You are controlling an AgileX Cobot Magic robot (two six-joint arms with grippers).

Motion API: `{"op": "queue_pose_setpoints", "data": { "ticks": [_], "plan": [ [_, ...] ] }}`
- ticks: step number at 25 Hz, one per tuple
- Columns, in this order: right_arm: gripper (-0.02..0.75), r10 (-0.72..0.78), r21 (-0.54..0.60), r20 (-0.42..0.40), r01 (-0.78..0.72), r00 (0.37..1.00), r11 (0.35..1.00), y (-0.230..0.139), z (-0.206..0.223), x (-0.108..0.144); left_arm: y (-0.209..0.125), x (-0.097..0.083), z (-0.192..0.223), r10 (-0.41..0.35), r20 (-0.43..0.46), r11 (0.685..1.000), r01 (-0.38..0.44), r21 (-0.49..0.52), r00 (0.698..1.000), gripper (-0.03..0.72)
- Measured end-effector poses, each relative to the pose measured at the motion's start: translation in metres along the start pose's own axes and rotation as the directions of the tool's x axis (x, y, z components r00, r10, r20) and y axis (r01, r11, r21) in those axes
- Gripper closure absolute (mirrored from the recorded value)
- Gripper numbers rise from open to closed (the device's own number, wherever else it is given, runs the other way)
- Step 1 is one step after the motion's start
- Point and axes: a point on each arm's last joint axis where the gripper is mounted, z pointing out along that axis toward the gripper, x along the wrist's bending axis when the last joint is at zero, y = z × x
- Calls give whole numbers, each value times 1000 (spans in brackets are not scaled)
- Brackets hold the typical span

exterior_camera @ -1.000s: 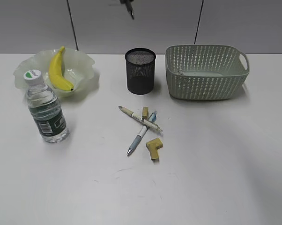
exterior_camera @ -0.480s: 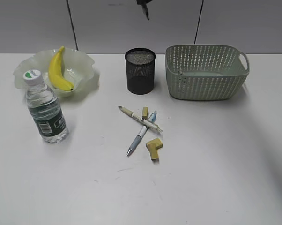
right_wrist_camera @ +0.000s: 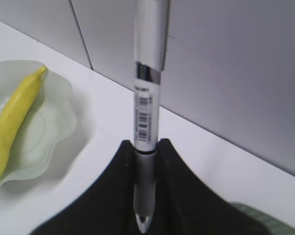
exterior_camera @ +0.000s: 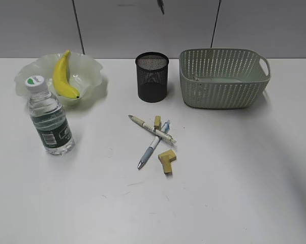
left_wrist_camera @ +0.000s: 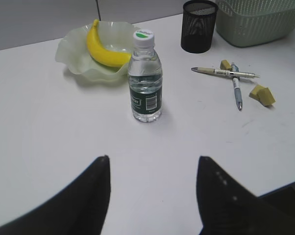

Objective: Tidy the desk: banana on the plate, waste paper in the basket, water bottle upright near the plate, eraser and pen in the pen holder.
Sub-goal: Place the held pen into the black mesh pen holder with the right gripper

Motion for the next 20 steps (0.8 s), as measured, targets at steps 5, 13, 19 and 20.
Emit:
{"op": "queue_pose_setpoints", "data": {
  "ticks": [5, 13, 19, 20],
  "plan": [
    [627, 17, 33, 4, -17, 1000, 999, -31, 24, -1, 0, 0, 0, 0, 0, 1000, 0, 0, 1000, 268],
    [627, 30, -3, -4, -30, 1000, 1000, -59, 46, 11, 0, 0, 0, 0, 0, 1000, 0, 0, 1000, 268],
    [627, 20, -44, 2, -19, 1000, 999, -70, 53, 19, 0, 0, 0, 0, 0, 1000, 0, 0, 1000, 268],
    [627, 20, -46, 4, -20, 1000, 999, -72, 54, 19, 0, 0, 0, 0, 0, 1000, 0, 0, 1000, 268]
  ]
}}
